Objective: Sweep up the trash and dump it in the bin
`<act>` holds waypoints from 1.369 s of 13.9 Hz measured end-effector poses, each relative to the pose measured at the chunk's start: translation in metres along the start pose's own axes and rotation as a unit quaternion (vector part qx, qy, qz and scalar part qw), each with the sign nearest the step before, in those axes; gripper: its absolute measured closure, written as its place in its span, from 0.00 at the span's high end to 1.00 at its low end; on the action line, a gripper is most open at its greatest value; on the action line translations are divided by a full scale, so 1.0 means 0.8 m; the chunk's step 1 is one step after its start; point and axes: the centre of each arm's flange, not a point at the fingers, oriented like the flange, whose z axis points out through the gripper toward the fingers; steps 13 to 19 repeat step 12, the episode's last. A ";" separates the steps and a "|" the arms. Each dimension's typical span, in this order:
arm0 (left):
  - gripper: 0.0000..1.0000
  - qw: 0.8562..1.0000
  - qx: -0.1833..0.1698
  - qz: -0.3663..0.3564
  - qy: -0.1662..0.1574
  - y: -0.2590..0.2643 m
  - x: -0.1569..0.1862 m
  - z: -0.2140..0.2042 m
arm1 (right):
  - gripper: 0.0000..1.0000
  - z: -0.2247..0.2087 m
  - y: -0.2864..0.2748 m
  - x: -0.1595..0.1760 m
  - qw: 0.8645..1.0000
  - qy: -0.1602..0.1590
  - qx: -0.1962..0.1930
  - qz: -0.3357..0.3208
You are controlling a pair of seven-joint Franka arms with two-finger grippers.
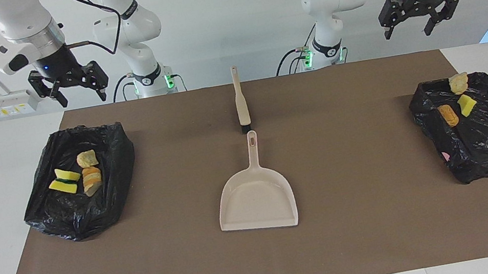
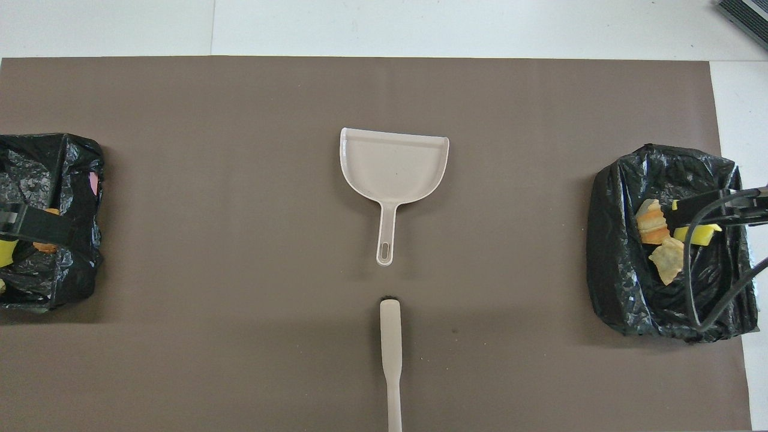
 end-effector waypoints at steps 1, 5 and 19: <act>1.00 1.000 0.000 -0.001 0.000 -0.002 0.000 0.001 | 1.00 0.000 0.000 0.000 1.000 0.000 0.000 0.000; 1.00 1.000 -0.001 -0.011 -0.001 -0.014 -0.001 0.002 | 1.00 -0.001 0.001 0.001 1.000 0.004 0.000 0.001; 1.00 1.000 -0.001 -0.011 -0.001 -0.014 -0.001 0.001 | 1.00 -0.002 0.000 0.002 1.000 0.008 -0.007 -0.001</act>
